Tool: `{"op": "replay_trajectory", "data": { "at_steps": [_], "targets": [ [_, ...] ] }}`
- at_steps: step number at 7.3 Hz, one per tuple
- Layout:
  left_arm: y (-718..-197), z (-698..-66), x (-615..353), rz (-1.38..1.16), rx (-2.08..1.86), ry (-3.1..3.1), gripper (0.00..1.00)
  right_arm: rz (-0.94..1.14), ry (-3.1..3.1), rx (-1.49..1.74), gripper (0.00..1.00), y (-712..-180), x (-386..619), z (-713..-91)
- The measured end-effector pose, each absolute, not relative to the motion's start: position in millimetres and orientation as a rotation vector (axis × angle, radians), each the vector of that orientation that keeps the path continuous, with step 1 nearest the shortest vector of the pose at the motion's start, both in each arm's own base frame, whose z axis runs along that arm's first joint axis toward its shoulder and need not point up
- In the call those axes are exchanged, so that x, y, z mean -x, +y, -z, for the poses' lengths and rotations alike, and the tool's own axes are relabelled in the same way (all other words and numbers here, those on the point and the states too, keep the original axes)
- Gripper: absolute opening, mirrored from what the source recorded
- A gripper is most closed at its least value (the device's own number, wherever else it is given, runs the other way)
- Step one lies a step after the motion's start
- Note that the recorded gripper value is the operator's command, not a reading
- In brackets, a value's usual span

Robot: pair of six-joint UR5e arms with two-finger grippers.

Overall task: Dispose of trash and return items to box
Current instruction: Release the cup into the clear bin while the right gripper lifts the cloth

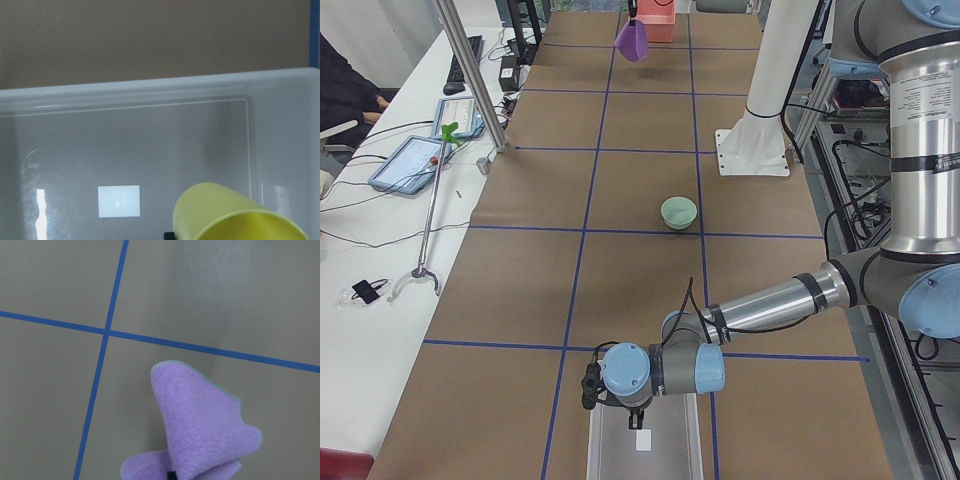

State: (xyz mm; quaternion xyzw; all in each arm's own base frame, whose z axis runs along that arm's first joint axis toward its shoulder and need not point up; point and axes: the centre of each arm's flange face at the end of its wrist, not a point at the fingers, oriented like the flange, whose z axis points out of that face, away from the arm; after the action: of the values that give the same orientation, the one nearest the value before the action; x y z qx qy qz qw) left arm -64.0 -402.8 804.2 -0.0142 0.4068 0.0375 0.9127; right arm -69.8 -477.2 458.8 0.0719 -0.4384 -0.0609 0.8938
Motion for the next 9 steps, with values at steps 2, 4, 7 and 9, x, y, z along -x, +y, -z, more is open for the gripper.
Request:
{"op": "replay_trajectory", "data": {
  "at_steps": [2,4,7,9],
  "targets": [
    [-401.0,-803.7,54.2,-0.122,-0.009,0.838,0.98,0.098,-0.908,-0.171,0.00,-477.7,52.8,-452.7],
    [-406.0,-779.7,58.2,-0.150,-0.092,0.832,0.98,0.047,-0.901,-0.179,0.00,-474.8,28.8,-437.2],
    [-419.9,-708.3,99.9,-0.096,-0.229,0.805,0.98,-0.028,-0.875,-0.189,0.00,-462.3,-13.0,-425.0],
    [-430.9,-639.6,105.5,-0.003,-0.236,0.814,0.98,-0.026,-0.828,-0.198,0.00,-452.8,-36.0,-447.1]
  ]
}}
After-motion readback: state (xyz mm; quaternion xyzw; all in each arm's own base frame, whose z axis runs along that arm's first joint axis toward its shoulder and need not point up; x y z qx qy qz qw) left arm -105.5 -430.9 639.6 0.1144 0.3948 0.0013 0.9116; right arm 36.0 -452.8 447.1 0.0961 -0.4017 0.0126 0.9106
